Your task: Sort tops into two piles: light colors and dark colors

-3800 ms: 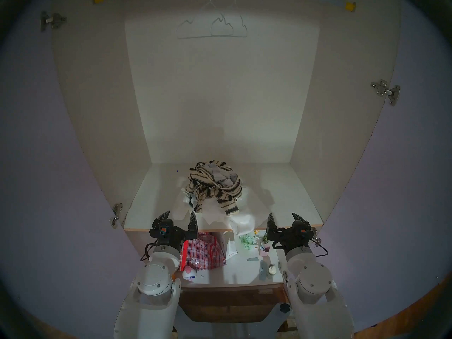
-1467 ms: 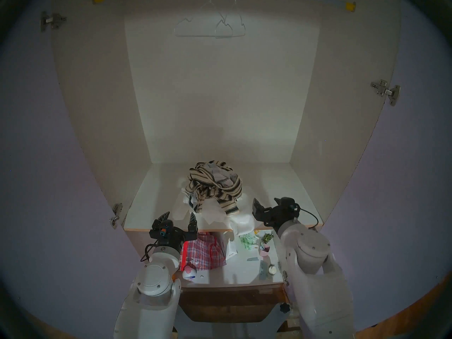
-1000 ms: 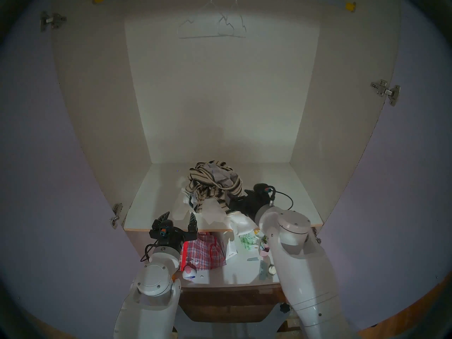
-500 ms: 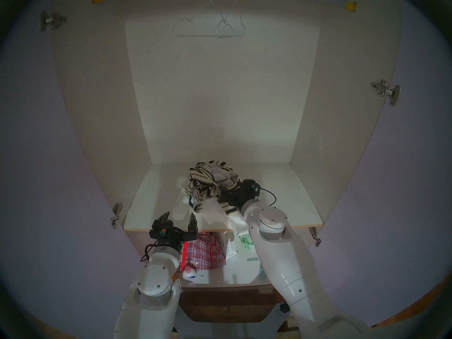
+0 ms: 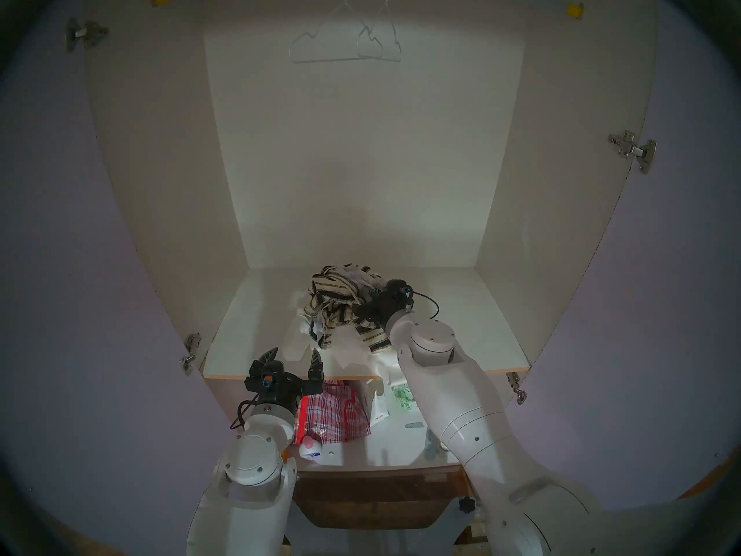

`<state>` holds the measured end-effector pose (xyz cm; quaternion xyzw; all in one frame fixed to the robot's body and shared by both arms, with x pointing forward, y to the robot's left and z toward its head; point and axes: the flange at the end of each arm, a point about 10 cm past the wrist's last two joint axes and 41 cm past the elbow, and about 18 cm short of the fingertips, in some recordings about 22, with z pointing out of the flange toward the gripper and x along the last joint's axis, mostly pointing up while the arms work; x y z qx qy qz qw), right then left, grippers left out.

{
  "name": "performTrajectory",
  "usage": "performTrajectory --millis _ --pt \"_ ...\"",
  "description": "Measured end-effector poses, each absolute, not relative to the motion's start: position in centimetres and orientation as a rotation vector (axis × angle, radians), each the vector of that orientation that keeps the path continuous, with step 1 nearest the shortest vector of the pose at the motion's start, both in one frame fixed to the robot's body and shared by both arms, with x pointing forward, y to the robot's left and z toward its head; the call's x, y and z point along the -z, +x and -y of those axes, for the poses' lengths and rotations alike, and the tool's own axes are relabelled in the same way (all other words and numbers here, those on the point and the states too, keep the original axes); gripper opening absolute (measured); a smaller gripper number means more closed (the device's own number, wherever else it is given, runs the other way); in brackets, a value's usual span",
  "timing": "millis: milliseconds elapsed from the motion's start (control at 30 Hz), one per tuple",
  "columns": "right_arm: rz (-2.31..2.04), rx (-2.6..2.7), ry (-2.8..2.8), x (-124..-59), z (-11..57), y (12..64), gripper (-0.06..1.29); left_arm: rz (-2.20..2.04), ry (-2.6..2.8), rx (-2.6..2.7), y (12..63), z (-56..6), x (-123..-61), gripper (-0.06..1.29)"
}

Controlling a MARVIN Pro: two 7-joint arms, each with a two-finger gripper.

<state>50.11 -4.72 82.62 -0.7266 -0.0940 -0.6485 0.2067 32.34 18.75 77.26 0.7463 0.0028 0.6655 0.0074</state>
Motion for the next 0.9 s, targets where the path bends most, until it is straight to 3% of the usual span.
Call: performTrajectory --millis 167,500,900 --pt "0.230 1.933 -1.910 -84.8 5.4 49.8 -0.02 -0.009 2.334 -2.081 32.3 -18.7 -77.2 1.26" --pt "0.033 2.270 -1.536 -96.5 8.2 49.3 -0.02 -0.010 2.337 -2.079 32.3 -18.8 -77.2 1.26" --pt "-0.191 2.435 -1.588 -100.3 12.2 54.9 -0.02 -0.010 2.337 -2.078 32.3 -18.7 -77.2 1.26"
